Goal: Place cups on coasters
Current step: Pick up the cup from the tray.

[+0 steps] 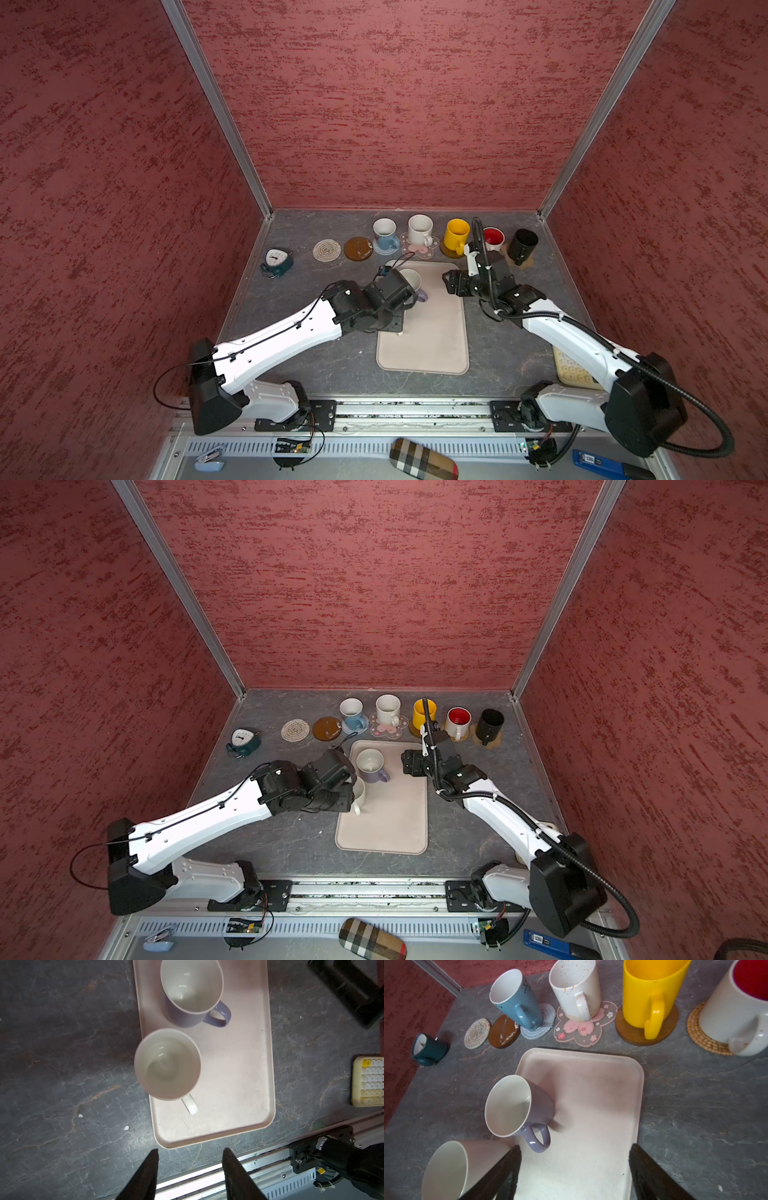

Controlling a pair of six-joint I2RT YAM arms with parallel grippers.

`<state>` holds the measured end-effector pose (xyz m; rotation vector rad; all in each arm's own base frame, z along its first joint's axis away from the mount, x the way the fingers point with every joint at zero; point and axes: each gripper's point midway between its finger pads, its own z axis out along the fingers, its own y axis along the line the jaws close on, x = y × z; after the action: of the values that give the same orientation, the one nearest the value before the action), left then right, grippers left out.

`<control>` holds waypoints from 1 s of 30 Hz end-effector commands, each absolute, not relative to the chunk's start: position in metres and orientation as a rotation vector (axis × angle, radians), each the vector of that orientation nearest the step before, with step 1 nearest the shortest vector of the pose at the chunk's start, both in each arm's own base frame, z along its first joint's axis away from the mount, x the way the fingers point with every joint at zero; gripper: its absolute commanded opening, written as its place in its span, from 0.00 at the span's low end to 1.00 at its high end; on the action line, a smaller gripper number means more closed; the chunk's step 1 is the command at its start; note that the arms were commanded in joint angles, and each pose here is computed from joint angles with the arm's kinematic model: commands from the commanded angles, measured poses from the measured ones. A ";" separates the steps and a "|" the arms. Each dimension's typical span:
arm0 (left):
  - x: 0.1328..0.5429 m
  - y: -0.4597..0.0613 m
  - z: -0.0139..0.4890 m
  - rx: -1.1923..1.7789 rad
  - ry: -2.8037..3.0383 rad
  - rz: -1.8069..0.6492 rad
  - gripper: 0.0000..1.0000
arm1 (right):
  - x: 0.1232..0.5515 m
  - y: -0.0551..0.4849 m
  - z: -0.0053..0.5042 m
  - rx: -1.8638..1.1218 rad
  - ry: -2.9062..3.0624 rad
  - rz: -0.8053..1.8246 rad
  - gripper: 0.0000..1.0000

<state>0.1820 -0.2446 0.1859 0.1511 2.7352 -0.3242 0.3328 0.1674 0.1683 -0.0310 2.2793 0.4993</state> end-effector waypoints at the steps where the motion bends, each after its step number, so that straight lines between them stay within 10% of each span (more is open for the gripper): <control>1: 0.173 -0.235 0.161 -0.043 2.776 -0.216 0.53 | 0.339 0.156 0.190 0.068 2.171 0.537 0.86; 14: 0.192 -0.279 0.132 -0.109 2.783 -0.149 0.69 | 0.321 0.134 0.186 0.129 2.143 0.541 0.87; 30: 0.212 -0.277 0.084 -0.187 2.844 -0.099 0.53 | 0.315 0.135 0.189 0.134 2.120 0.584 0.87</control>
<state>0.2093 -0.2761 0.0932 -0.1856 2.8339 -0.1073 0.3135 0.1363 0.1812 0.1151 2.1601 0.5589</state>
